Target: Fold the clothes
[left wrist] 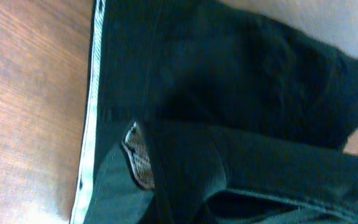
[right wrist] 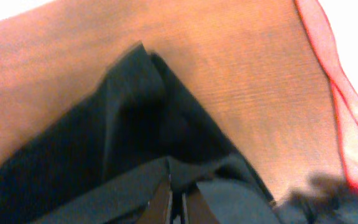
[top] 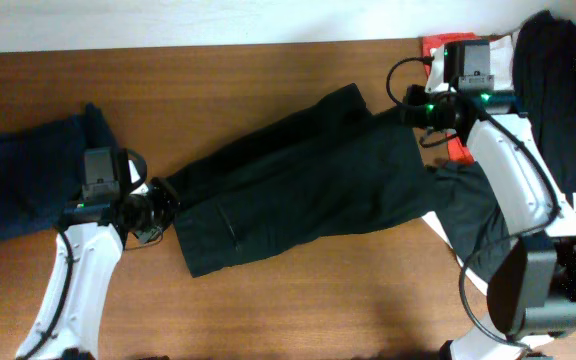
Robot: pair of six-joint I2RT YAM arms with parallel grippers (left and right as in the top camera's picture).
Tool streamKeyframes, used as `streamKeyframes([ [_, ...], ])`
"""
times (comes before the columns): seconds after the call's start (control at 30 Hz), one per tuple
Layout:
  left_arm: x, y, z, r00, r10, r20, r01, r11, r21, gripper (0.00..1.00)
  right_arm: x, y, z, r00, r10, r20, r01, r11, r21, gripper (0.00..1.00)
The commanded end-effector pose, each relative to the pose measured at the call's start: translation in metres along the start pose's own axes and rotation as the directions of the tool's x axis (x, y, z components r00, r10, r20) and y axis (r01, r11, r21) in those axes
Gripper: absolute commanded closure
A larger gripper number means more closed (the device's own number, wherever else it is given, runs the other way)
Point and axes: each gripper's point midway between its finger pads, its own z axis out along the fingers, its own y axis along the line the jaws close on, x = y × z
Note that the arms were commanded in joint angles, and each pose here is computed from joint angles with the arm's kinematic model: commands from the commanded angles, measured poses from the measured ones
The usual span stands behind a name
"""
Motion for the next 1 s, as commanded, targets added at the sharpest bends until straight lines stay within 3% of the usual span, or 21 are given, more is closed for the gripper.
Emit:
streamKeyframes([
  [0.0,-0.030,0.053,0.020,0.988,-0.102,0.115,0.124,0.970,-0.208,1.00,-0.035,-0.045,0.008,0.992,0.022,0.127,-0.042,0.987,0.156,0.96],
  [0.1,-0.048,0.051,0.047,0.986,-0.094,0.137,0.118,0.976,-0.185,1.00,-0.049,-0.035,0.026,0.985,0.012,0.174,-0.027,0.996,0.081,0.95],
  [0.3,-0.064,0.043,0.051,0.979,-0.076,0.189,0.105,0.984,-0.146,1.00,-0.056,-0.008,0.058,0.975,-0.034,0.220,0.028,0.999,0.030,0.91],
  [0.37,-0.065,0.045,0.051,0.977,-0.075,0.198,0.107,0.982,-0.157,1.00,-0.054,-0.006,0.065,0.975,-0.038,0.217,0.033,0.999,0.027,0.83],
  [0.4,-0.065,0.045,0.051,0.977,-0.075,0.197,0.107,0.982,-0.157,0.99,-0.055,-0.006,0.067,0.974,-0.039,0.222,0.034,0.999,0.026,0.69],
  [0.43,-0.064,0.045,0.051,0.978,-0.076,0.195,0.108,0.981,-0.159,0.85,-0.056,-0.007,0.068,0.973,-0.039,0.229,0.034,0.999,0.027,0.24],
  [0.47,-0.066,0.046,0.050,0.977,-0.076,0.201,0.109,0.981,-0.160,0.66,-0.056,-0.012,0.067,0.973,-0.038,0.226,0.031,0.999,0.035,0.04],
  [0.5,-0.072,0.046,0.048,0.972,-0.081,0.222,0.116,0.982,-0.150,0.35,-0.051,-0.020,0.067,0.980,-0.028,0.198,0.018,0.999,0.050,0.04],
  [0.53,-0.082,0.048,0.045,0.964,-0.092,0.251,0.129,0.983,-0.135,0.05,-0.032,-0.039,0.068,0.993,0.002,0.116,-0.012,0.996,0.084,0.05],
  [0.57,-0.087,0.050,0.042,0.960,-0.108,0.257,0.142,0.983,-0.119,0.01,-0.024,-0.044,0.068,0.997,-0.005,0.079,-0.002,0.995,0.096,0.10],
  [0.63,-0.096,0.050,0.031,0.954,-0.142,0.265,0.165,0.984,-0.069,0.01,0.017,-0.055,0.068,0.993,-0.070,-0.099,0.083,0.988,0.128,0.18],
  [0.73,-0.112,0.040,-0.009,0.923,-0.138,0.359,0.152,0.988,-0.012,0.01,0.064,-0.052,0.076,0.951,-0.131,-0.282,0.156,0.985,0.069,0.18],
  [0.8,-0.096,0.036,-0.027,0.932,-0.115,0.344,0.129,0.991,-0.018,0.01,0.104,-0.040,0.096,0.899,-0.154,-0.409,0.159,0.987,-0.024,0.18],
  [0.87,-0.064,0.046,-0.021,0.973,-0.037,0.227,0.063,0.992,-0.106,0.01,0.127,-0.032,0.110,0.867,-0.171,-0.469,0.173,0.984,-0.039,0.18],
  [0.9,-0.050,0.051,-0.018,0.985,-0.007,0.172,0.032,0.990,-0.141,0.01,0.138,-0.026,0.113,0.848,-0.184,-0.497,0.185,0.981,-0.048,0.27],
  [0.93,-0.040,0.055,-0.016,0.991,-0.007,0.135,0.030,0.986,-0.165,0.01,0.146,-0.023,0.111,0.832,-0.191,-0.521,0.198,0.979,-0.043,0.73],
  [0.97,-0.038,0.057,-0.016,0.992,-0.011,0.125,0.032,0.985,-0.171,0.01,0.153,-0.029,0.106,0.812,-0.180,-0.555,0.205,0.979,-0.016,0.96],
])
